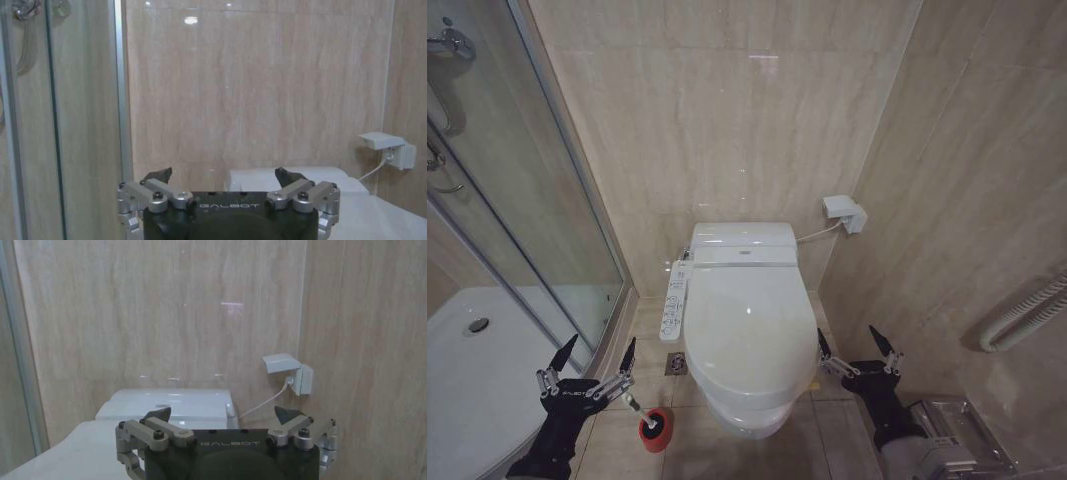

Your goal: Open the toilet lid, clean the toilet bowl with a toilet brush, close the toilet lid, and flush.

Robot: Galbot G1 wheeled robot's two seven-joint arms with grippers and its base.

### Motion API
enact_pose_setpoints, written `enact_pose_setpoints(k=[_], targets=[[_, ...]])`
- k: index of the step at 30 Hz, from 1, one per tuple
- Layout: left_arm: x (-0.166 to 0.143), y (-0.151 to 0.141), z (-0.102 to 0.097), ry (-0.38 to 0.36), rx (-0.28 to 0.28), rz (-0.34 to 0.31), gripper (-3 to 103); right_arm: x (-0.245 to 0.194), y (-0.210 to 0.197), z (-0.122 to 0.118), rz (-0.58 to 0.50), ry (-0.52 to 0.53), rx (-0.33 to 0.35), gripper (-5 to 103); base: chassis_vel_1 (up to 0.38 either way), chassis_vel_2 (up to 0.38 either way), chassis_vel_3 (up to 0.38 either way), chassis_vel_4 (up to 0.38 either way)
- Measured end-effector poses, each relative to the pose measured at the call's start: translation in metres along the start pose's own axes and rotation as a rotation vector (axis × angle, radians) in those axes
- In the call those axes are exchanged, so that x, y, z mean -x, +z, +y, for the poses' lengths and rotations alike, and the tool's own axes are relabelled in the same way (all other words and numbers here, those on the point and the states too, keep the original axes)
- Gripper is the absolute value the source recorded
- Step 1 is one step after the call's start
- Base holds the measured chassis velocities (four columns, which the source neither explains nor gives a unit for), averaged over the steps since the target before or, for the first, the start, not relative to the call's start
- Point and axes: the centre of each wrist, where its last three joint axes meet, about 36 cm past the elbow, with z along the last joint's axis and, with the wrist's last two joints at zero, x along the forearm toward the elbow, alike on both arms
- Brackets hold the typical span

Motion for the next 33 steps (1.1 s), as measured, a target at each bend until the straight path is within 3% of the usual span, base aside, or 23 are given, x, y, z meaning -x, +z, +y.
enact_pose_setpoints(k=[33], targets=[[0.0000, 0.0000, 0.0000, 0.000, 0.000, 0.000, 100, 0.0002, 0.0002, 0.0000, 0.002, 0.001, 0.000, 100, 0.000, 0.000, 0.000, 0.000]])
